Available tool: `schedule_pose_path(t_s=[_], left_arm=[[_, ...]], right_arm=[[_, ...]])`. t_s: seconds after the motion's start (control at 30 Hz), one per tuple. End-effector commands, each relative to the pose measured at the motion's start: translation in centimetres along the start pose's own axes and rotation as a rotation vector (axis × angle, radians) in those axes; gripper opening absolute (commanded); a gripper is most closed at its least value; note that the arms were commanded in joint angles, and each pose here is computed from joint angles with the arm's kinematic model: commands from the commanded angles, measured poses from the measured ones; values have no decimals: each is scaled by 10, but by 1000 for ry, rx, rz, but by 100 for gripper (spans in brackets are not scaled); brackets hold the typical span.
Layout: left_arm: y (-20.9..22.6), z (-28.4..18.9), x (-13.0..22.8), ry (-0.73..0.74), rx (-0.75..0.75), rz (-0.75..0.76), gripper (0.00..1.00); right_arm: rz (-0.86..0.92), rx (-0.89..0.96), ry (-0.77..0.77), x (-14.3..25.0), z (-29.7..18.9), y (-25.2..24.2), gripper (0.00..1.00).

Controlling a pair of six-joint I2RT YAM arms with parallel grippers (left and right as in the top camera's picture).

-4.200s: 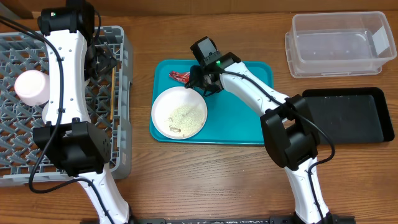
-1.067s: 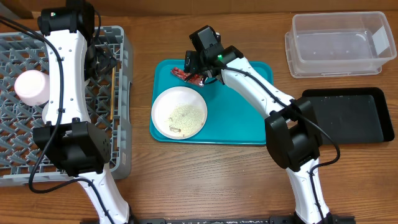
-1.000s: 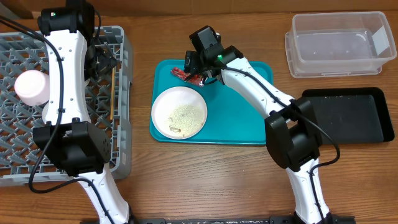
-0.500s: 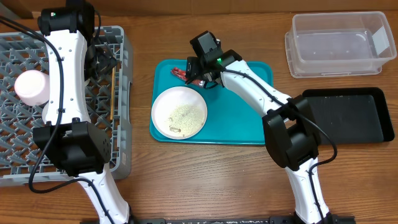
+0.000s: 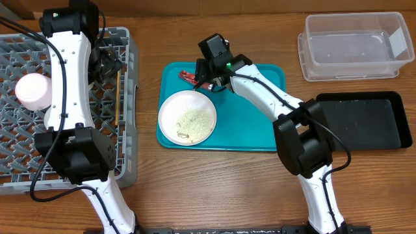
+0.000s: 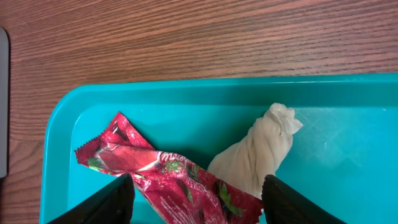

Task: Sort waste into correct bins and load items into the dishwasher
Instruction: 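Close the right gripper on the red wrapper and tissue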

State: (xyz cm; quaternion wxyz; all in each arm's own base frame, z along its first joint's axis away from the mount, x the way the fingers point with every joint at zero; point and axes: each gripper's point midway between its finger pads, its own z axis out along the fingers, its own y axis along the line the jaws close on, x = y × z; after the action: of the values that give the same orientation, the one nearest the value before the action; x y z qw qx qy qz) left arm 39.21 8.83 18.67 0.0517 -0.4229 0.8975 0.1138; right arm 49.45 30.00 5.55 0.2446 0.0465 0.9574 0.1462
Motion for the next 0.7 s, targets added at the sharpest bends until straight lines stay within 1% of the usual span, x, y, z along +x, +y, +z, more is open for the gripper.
schedule_pose_path(t_s=[0.0, 0.17, 0.3, 0.47, 0.53, 0.57, 0.67], left_arm=[[4, -20, -4, -41, 40, -37, 100], [4, -20, -4, -41, 40, -37, 100], [4, -20, -4, -41, 40, -38, 100], [4, -20, -4, -41, 40, -38, 100], [4, -20, -4, -41, 40, -37, 100], [4, -20, -4, -41, 40, -38, 100], [4, -20, -4, -41, 40, -37, 100]], right_arm=[[-3, 10, 15, 8, 10, -1, 67], [-4, 23, 35, 16, 20, -6, 68], [-5, 15, 54, 21, 24, -6, 66], [-4, 16, 54, 21, 24, -6, 50], [-3, 22, 59, 21, 24, -8, 47], [-1, 25, 61, 21, 23, -10, 44], [8, 40, 73, 16, 18, -15, 33]])
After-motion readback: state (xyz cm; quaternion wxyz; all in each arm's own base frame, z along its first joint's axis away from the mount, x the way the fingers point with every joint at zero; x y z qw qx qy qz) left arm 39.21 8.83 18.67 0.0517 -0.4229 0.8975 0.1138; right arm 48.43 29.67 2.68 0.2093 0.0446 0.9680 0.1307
